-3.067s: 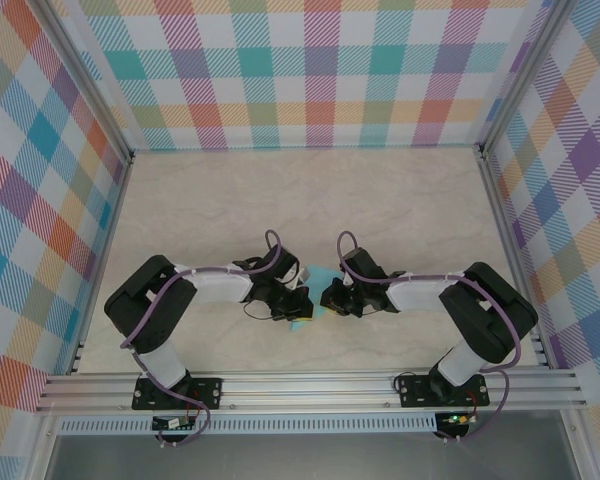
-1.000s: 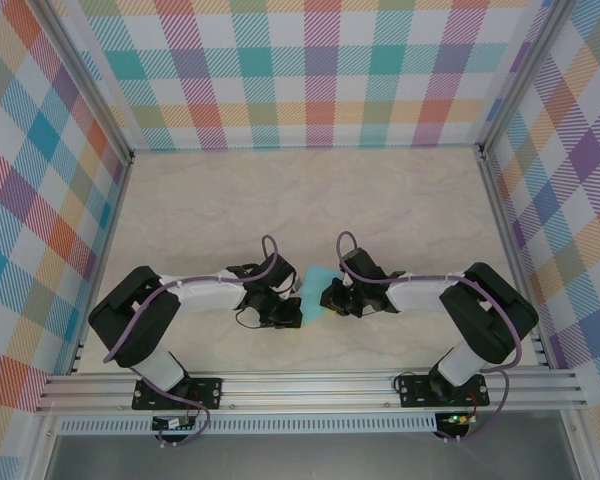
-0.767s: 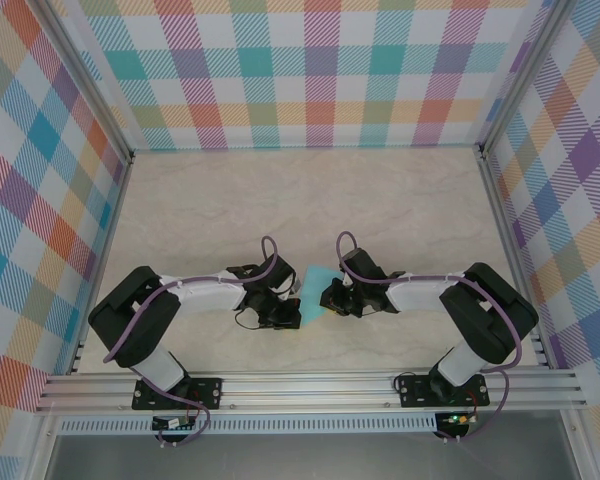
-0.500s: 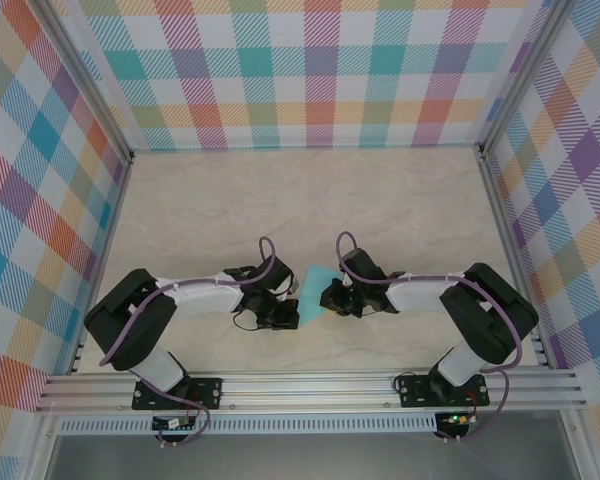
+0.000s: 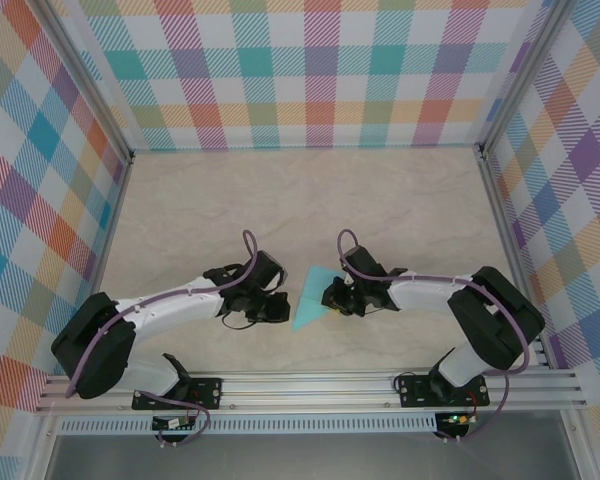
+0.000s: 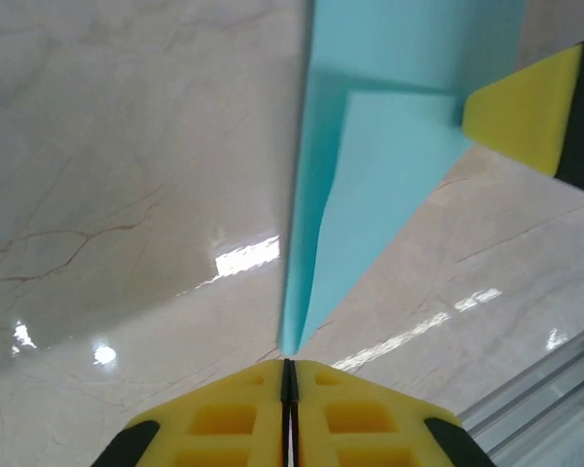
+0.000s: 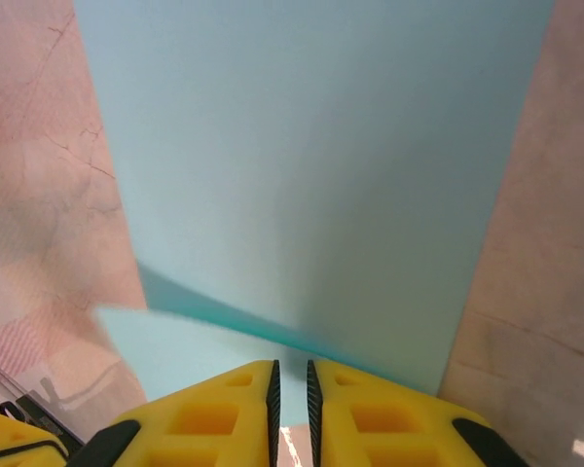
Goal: Fold a paper plane with a square sheet of paper (pick it up from the middle)
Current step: Third fold the triangle at the center of the table, then fourth fold the wing at the center of the table.
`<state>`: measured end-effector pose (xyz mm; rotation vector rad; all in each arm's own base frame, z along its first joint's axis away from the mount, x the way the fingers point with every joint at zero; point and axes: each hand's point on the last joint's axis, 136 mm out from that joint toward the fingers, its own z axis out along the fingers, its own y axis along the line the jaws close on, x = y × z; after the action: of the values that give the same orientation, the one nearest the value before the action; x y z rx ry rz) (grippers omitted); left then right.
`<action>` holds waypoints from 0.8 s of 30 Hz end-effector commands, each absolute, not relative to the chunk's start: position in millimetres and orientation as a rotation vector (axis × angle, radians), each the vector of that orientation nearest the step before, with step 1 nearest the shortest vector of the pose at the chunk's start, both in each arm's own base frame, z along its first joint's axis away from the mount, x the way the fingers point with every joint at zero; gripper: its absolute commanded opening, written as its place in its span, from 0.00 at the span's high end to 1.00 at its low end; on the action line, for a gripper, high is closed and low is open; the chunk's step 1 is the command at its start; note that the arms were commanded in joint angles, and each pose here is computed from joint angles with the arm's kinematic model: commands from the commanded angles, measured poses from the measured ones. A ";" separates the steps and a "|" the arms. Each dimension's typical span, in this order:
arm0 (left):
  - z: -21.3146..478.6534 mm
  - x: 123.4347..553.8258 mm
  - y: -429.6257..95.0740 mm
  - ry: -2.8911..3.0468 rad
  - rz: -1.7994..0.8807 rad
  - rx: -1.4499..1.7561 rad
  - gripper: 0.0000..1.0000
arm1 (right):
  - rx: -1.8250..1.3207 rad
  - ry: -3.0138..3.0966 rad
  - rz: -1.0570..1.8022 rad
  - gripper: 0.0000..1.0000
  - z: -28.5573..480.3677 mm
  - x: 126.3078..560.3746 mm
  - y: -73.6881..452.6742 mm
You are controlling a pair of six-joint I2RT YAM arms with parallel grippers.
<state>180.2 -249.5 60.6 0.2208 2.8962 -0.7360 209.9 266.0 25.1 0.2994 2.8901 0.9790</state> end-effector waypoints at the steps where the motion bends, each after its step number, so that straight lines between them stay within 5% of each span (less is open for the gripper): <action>1: 83.7 198.1 -271.9 2.805 -0.832 0.259 0.87 | 0.239 2.841 0.963 0.79 54.1 217.2 266.4; 12: 57.5 223.5 -288.3 2.867 -0.703 0.309 0.87 | 0.373 2.795 0.861 0.54 54.7 204.9 222.7; 24: 29.1 234.0 -275.9 2.918 -0.513 0.269 0.92 | 0.300 2.816 1.047 0.51 47.5 209.4 253.9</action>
<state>228.8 -280.4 28.7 0.2673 2.9188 -0.5726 203.5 240.8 39.5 0.3333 2.8458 0.9568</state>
